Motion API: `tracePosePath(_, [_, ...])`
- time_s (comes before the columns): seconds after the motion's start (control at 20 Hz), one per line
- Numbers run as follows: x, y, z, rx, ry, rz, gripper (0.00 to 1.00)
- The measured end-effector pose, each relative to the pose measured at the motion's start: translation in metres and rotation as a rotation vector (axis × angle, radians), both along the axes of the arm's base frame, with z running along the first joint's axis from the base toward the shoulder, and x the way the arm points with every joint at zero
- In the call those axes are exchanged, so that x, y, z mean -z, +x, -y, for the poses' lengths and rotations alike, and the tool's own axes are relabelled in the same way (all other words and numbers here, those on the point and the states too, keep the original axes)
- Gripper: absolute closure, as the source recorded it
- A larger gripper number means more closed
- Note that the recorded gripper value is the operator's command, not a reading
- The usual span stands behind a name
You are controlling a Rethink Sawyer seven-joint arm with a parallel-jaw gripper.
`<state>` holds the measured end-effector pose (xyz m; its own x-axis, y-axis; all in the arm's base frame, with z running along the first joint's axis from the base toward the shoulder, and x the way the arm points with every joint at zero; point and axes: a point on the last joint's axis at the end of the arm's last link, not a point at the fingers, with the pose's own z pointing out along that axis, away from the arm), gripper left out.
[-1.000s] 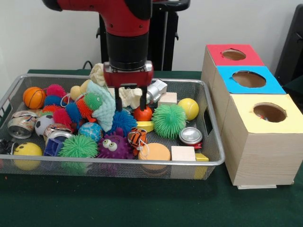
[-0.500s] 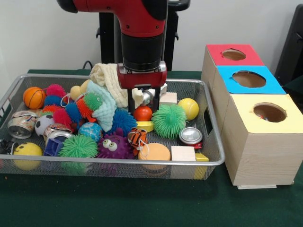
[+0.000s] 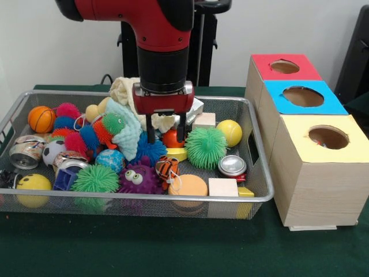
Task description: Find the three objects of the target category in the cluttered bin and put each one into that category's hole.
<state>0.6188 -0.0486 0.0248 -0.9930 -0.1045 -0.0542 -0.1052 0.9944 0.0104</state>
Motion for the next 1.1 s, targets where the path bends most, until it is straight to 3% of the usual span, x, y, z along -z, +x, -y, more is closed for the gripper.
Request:
tracePosePath(0.45, [0.002, 0.006, 0.014, 0.022, -0.002, 0.014, 0.0])
tracePosePath(1.1, [0.023, 0.007, -0.024, -0.025, 0.014, 0.06, 0.0])
